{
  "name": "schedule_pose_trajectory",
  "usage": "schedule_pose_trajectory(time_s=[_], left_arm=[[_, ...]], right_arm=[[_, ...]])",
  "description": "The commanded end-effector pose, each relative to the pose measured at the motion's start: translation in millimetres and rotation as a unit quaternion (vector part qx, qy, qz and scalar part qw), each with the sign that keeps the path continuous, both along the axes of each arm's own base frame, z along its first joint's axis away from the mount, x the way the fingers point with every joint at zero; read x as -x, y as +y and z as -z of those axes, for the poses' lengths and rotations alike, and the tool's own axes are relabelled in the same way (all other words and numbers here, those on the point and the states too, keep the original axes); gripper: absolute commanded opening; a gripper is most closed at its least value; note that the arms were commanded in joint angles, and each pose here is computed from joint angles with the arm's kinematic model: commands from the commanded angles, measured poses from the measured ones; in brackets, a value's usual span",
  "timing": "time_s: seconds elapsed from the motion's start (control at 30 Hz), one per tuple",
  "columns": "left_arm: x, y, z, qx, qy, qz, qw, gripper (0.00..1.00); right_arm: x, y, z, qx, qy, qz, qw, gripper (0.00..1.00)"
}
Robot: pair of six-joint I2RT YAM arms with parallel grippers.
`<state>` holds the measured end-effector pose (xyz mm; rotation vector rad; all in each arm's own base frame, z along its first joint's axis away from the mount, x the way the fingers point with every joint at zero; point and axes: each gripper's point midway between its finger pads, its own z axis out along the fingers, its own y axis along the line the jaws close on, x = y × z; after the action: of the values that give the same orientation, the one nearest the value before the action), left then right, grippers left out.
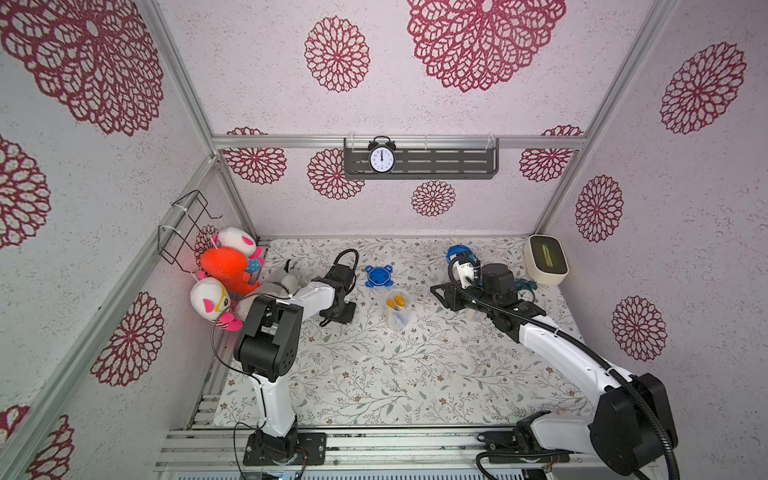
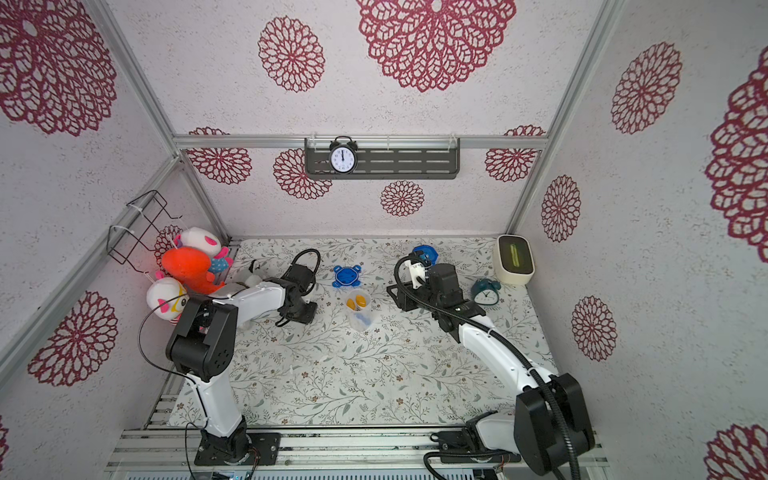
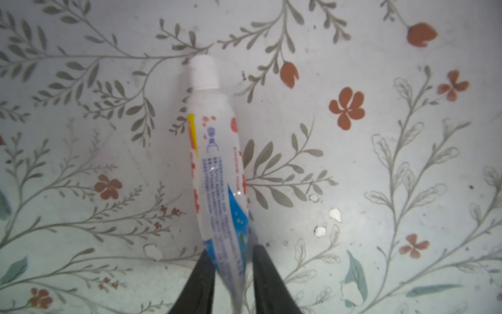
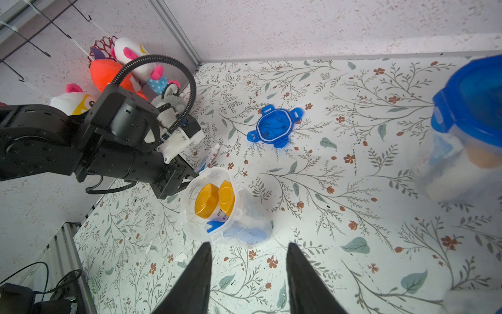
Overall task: Pack away toiletry kits
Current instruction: Pick up the toiletry item from the center of the board.
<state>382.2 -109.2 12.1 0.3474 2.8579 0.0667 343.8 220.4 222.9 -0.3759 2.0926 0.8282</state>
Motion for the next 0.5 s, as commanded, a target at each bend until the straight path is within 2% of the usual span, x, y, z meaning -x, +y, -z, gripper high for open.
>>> schedule_pose_trajectory(time_s=[0.0, 0.07, 0.27, 0.37, 0.47], left_arm=[[5.2, 3.1, 6.9, -0.005, 0.020, 0.005, 1.000, 0.12], [4.3, 1.5, 3.9, 0.001, 0.014, 0.001, 1.000, 0.03], [3.5, -1.4, -26.6, 0.029, -0.033, -0.014, 0.999, 0.00], [3.6, -2.9, -63.0, 0.055, -0.082, -0.024, 0.995, 0.00], [4.3, -11.0, -113.6, 0.106, -0.164, -0.017, 0.981, 0.00]], right_arm=[[-3.9, -3.0, -31.5, -0.022, -0.031, 0.015, 0.999, 0.44], [-4.1, -3.7, -31.9, -0.025, -0.029, 0.019, 0.999, 0.43], [-3.6, -0.8, -31.0, -0.037, -0.018, 0.018, 0.999, 0.42], [-1.2, 6.0, -32.9, -0.051, -0.012, 0.003, 0.999, 0.42], [1.4, 17.7, -36.4, -0.071, 0.005, -0.017, 0.997, 0.43]])
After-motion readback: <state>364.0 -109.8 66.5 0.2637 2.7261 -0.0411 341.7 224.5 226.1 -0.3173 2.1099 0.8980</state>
